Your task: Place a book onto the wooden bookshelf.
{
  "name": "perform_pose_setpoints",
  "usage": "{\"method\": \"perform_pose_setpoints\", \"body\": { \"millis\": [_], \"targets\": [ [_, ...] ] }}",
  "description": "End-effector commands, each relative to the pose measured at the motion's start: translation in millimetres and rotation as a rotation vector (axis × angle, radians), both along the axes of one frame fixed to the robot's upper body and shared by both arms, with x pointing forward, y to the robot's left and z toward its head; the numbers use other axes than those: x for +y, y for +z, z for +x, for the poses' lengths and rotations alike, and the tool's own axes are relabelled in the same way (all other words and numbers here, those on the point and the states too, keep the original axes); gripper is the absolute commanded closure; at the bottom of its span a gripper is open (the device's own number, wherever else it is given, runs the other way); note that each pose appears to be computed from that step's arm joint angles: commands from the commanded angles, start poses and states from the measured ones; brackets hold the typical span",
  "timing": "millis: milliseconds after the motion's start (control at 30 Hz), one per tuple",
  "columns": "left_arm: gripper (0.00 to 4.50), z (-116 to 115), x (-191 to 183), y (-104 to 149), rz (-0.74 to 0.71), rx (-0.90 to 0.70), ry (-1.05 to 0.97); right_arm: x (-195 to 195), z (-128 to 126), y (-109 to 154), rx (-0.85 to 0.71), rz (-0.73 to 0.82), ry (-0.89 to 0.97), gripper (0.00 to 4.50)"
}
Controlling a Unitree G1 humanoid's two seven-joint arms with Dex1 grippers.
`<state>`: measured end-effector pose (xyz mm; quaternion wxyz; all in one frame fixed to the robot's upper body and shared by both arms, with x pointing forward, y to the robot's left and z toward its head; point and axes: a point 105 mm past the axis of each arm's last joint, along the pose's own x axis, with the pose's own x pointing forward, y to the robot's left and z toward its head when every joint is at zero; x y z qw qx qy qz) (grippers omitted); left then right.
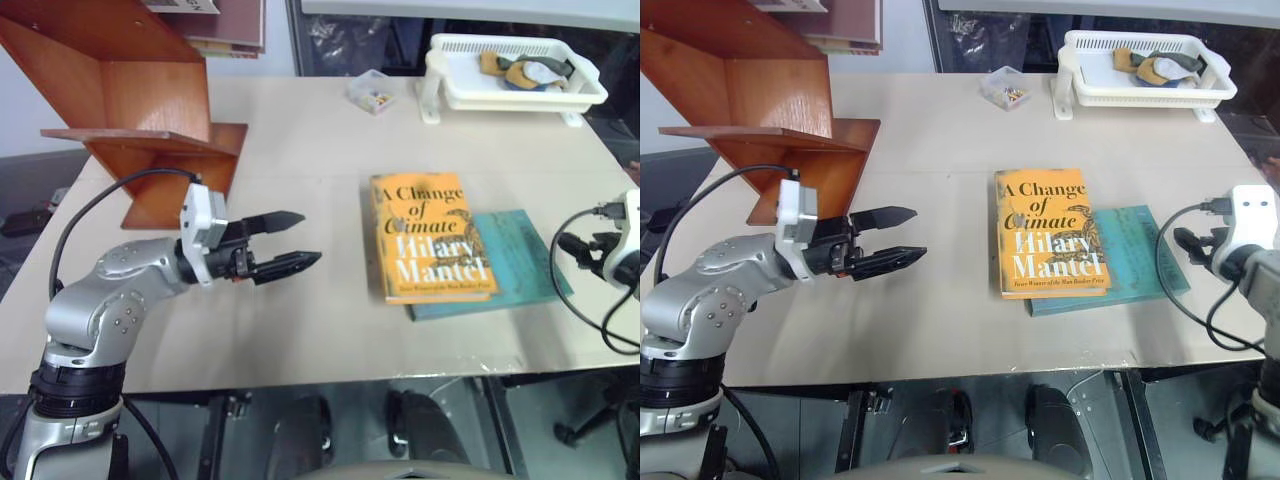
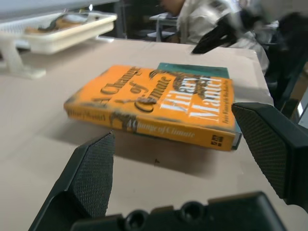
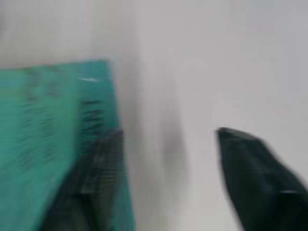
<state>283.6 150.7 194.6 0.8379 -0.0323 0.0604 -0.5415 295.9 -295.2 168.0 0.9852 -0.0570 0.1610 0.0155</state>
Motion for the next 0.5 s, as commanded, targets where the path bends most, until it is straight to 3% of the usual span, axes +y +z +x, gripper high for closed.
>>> {"method": "perform_pose_setpoints", "body": {
  "millis": [33, 100, 233, 500],
  "targets": [
    [0.0, 12.1, -2.3, 1.5, -0.094, 0.159, 0.009, 61.8, -31.9, 49.9, -0.25, -0.051, 0.27, 0.1],
    [0.0, 23.5, -6.5, -4.7, -0.128, 0.289, 0.018, 99.7, -54.7, 55.3, -0.348, -0.006, 0.417, 0.1],
    [0.0, 44.8, -20.1, -20.5, -0.167, 0.518, 0.033, 138.2, -85.9, 29.0, -0.274, 0.055, 0.577, 0.1],
    [0.0, 70.8, -61.8, -37.6, -0.236, 0.775, 0.021, 154.0, -119.5, 3.9, -0.248, 0.109, 0.61, 0.1]
  ]
}}
